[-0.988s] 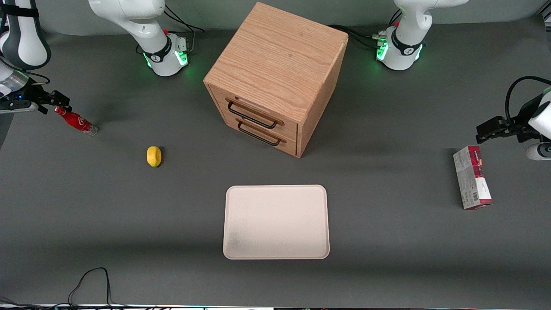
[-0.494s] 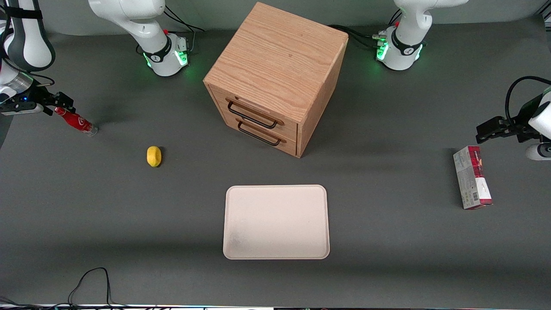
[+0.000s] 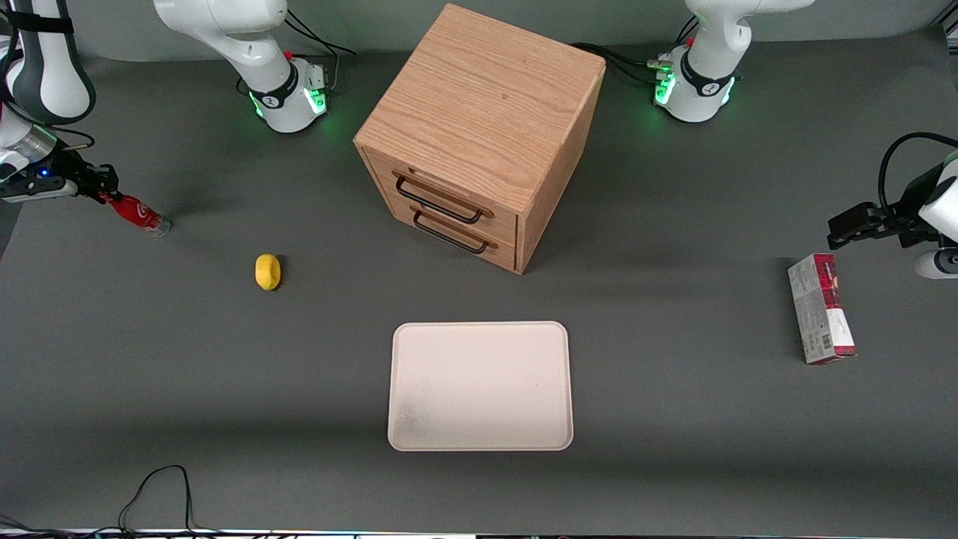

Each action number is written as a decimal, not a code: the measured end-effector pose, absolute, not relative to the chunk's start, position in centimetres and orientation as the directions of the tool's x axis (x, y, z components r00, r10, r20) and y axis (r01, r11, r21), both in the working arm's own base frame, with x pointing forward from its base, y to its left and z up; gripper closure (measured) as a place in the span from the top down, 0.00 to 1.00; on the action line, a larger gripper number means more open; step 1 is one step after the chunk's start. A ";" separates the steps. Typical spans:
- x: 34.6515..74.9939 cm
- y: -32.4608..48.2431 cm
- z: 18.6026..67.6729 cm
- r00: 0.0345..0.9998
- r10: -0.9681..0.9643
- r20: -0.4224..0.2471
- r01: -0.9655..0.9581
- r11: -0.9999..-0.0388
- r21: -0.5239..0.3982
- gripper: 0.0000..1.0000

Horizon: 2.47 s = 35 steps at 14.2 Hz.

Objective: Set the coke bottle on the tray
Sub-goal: 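Lift the bottle with the right gripper and swing it toward the tray, then carry the bottle over the cream tray and lower it upright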

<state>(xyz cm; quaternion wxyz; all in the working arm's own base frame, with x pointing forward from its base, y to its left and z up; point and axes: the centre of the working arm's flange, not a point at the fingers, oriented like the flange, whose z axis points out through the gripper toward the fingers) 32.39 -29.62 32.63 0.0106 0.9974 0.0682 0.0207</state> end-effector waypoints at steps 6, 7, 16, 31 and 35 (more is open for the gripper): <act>33.7 -29.8 34.4 0.987 0.158 0.013 0.158 -0.987 0.015 0.31; 35.1 -29.6 36.3 0.984 0.179 -0.010 0.179 -0.984 0.006 0.31; 44.6 -24.0 63.8 0.956 0.292 -0.019 0.293 -0.953 0.074 0.31; 65.8 6.8 62.2 0.930 0.366 -0.030 0.367 -0.928 0.068 0.31; 67.0 18.1 59.3 0.946 0.324 0.007 0.324 -0.946 0.022 0.31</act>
